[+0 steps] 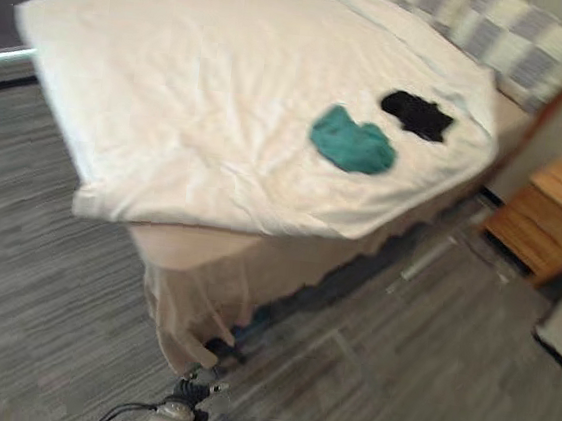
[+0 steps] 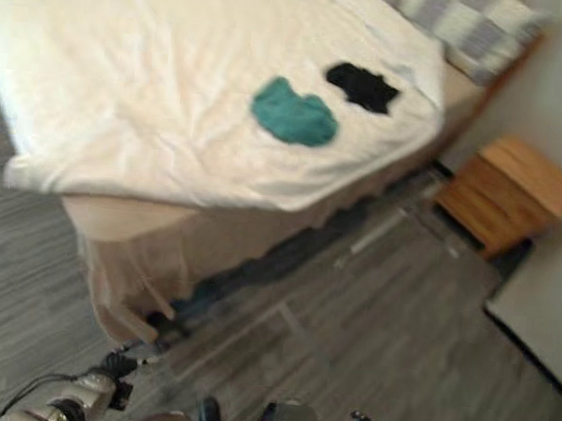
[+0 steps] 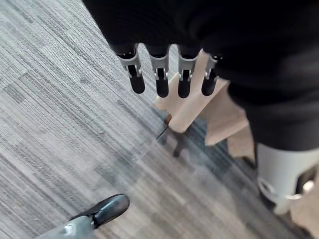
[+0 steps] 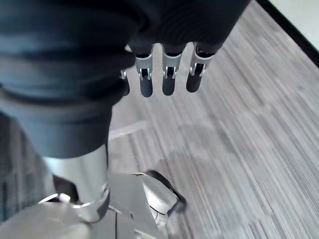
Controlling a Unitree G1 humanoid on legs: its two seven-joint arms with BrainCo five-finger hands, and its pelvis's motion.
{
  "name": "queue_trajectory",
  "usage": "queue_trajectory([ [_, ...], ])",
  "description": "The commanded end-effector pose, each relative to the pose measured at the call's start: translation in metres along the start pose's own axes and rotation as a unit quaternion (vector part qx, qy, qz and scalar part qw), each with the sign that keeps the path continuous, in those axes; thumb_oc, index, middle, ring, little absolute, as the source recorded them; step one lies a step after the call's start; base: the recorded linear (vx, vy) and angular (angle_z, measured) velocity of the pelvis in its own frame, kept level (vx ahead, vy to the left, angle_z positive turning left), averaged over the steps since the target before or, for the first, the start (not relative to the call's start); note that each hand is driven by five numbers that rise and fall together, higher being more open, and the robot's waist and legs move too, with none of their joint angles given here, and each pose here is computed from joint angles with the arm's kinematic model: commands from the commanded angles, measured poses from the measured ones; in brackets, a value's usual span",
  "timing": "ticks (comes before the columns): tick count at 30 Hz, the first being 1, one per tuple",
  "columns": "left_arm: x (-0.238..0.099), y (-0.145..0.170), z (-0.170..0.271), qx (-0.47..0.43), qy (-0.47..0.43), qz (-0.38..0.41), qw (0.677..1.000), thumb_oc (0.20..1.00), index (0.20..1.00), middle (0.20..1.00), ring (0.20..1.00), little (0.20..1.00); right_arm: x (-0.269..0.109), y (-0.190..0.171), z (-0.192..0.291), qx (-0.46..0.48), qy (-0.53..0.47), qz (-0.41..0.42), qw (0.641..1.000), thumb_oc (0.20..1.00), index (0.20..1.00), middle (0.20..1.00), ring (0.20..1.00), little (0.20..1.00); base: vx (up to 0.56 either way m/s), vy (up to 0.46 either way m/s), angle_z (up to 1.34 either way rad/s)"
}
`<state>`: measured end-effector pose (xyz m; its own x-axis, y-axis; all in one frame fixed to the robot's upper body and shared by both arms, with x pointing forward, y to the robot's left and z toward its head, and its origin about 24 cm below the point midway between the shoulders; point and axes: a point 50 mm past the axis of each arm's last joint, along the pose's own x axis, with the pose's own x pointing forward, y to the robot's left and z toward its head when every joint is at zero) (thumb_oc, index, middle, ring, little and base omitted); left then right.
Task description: Tidy up the quilt and then pick up the clothes from the bed and put them into the laundry hamper.
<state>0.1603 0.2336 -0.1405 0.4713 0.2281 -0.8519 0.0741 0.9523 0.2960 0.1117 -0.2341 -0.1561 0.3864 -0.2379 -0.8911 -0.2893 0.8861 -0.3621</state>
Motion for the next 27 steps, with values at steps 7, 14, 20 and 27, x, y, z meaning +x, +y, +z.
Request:
queue_trajectory([
  [7,-0.008,0.007,-0.039,-0.075,0.006,0.040,0.996,1.000,1.000,1.000,1.000,1.000,0.005,-0.018,0.030,-0.011,-0.003,-0.015,1.000,1.000,1.000,1.000,1.000,1.000,0.29,-0.259,1.53],
  [14,-0.023,0.059,0.019,-0.067,-0.224,0.188,0.954,1.000,1.000,1.000,1.000,1.000,0.003,-0.056,0.015,0.044,0.040,-0.064,0.996,1.000,1.000,1.000,1.000,1.000,0.05,-0.083,0.54],
  [20,-0.088,0.122,0.111,-0.011,-0.484,0.248,0.839,1.000,1.000,1.000,1.000,1.000,-0.001,-0.059,-0.014,0.071,0.075,-0.073,0.992,1.000,1.000,1.000,1.000,1.000,0.03,0.018,0.27],
  [27,-0.125,0.126,0.170,-0.028,-0.574,0.172,0.800,1.000,1.000,1.000,1.000,1.000,-0.002,-0.047,-0.028,0.075,0.085,-0.057,0.992,1.000,1.000,1.000,1.000,1.000,0.08,0.019,-0.05],
])
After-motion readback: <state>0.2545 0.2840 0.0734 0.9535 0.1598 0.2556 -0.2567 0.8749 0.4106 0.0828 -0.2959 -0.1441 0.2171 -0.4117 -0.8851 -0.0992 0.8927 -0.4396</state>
